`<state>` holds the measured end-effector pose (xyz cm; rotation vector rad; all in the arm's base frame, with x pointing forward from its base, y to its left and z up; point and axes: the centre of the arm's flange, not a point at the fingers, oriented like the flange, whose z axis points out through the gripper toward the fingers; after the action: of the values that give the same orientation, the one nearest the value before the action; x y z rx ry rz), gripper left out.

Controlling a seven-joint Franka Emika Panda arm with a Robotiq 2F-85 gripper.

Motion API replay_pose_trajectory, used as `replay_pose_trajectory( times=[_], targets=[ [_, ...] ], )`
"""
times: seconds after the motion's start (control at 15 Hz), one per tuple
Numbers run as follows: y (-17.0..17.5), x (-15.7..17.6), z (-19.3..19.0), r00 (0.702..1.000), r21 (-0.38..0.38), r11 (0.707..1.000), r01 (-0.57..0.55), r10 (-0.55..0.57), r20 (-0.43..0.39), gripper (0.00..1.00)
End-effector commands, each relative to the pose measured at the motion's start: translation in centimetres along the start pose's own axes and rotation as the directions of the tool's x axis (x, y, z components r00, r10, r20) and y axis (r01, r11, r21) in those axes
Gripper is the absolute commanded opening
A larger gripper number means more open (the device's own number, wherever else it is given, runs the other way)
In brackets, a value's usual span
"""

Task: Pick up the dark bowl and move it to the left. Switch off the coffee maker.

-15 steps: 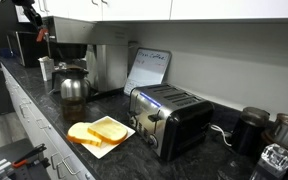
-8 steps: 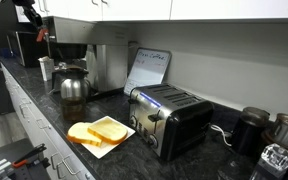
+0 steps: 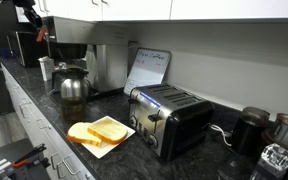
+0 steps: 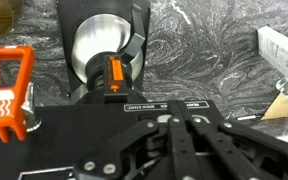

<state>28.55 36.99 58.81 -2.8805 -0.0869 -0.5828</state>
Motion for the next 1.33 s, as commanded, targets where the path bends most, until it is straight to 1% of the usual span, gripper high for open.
replay_pose_trajectory(
  times=[0.0,0.2,0.47,0.67,0.93,1.07,1.27],
  targets=[
    [0.2,0.9,2.2,1.000,0.037,0.999,-0.002,0.001,0.019,0.00],
    [0.4,1.2,3.5,0.999,0.034,0.999,-0.008,0.006,0.035,0.00],
    [0.5,1.3,3.0,1.000,0.017,1.000,0.001,-0.001,0.025,0.00],
    [0.5,1.2,2.7,1.000,0.024,1.000,-0.004,0.003,0.025,0.00],
    [0.5,0.8,1.9,0.999,0.091,0.996,-0.010,0.006,0.043,0.00],
    [0.3,0.6,1.1,0.998,0.144,0.990,0.013,-0.021,0.060,0.00],
    [-0.1,-0.2,-0.1,0.994,0.230,0.972,0.053,-0.073,0.083,0.00]
  ],
)
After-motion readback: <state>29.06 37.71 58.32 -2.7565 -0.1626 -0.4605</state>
